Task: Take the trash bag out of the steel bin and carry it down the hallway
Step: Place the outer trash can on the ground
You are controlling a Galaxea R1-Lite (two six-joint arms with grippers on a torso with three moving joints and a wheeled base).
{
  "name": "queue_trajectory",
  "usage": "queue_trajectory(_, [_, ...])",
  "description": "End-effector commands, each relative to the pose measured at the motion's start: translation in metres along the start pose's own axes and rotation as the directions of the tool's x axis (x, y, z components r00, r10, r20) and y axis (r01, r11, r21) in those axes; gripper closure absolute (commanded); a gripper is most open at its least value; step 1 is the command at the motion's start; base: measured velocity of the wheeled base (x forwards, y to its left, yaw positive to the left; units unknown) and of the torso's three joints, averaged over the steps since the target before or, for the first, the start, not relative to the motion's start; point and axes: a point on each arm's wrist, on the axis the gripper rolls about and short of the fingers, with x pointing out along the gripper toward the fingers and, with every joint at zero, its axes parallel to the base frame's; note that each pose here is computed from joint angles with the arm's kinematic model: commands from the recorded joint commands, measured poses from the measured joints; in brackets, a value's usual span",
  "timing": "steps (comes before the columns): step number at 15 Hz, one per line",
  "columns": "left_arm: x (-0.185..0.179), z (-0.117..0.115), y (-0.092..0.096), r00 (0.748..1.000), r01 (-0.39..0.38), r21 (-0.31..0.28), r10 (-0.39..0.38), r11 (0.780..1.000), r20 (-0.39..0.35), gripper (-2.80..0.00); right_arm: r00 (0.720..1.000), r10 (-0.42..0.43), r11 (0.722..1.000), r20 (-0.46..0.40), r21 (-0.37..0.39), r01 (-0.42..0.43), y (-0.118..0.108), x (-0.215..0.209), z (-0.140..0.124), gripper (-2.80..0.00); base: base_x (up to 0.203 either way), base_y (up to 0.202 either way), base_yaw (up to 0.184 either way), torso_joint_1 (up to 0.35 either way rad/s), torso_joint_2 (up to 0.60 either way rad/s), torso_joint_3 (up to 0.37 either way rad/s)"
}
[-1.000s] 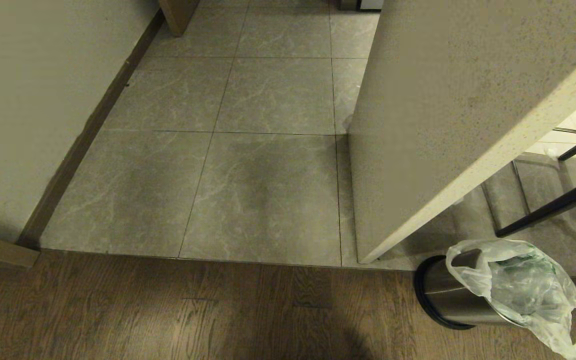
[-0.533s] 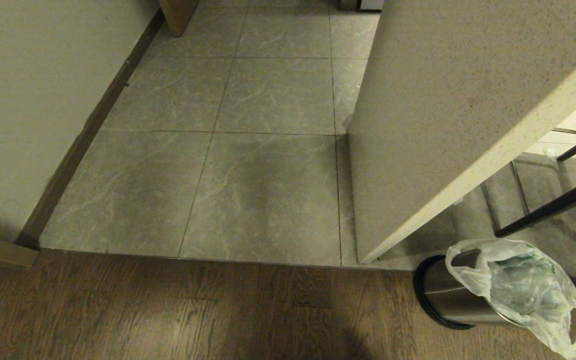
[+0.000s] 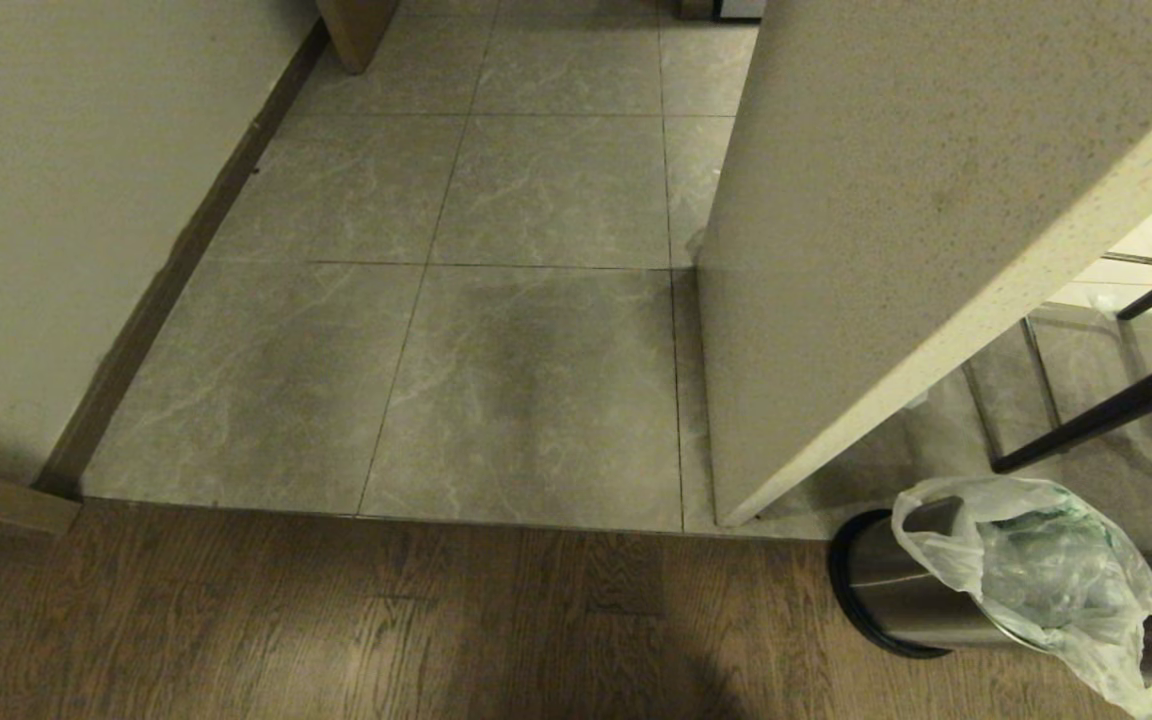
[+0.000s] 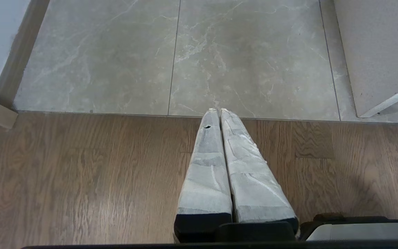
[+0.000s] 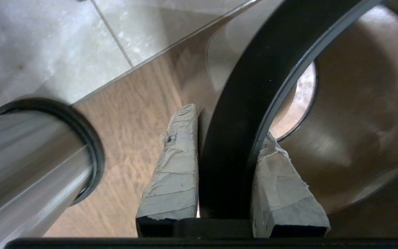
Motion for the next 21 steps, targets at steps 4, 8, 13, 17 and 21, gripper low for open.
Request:
queue_trajectory(4, [0.000,0.000,0.000,1.000,-0.001,0.000,0.001,1.000,0.000,0.00,1.000,0.008,1.000,-0.012,0.006,-0.008,0.000,0.005,-0.007,0.00,0.000,0.000,0.000,0.000,0.00,0.000])
queue_trajectory(8, [0.000,0.000,0.000,1.000,-0.001,0.000,0.001,1.000,0.000,0.00,1.000,0.008,1.000,-0.012,0.006,-0.008,0.000,0.005,-0.007,-2.80,0.000,0.000,0.000,0.000,0.00,0.000])
queue_trajectory(13, [0.000,0.000,0.000,1.000,-0.001,0.000,0.001,1.000,-0.002,0.00,1.000,0.004,0.999,0.016,-0.051,-0.003,0.004,-0.005,0.009,-2.80,0.000,0.000,0.000,0.000,0.00,0.000])
queue_trajectory(17, [0.000,0.000,0.000,1.000,-0.001,0.000,0.001,1.000,0.000,0.00,0.999,0.016,1.000,-0.031,-0.024,-0.016,0.011,-0.019,0.011,-2.80,0.000,0.000,0.000,0.000,0.00,0.000])
queue_trajectory(21, [0.000,0.000,0.000,1.000,-0.001,0.000,0.001,1.000,0.000,0.00,0.999,0.020,1.000,-0.043,-0.015,-0.021,0.046,-0.096,0.059,-2.80,0.000,0.000,0.000,0.000,0.00,0.000])
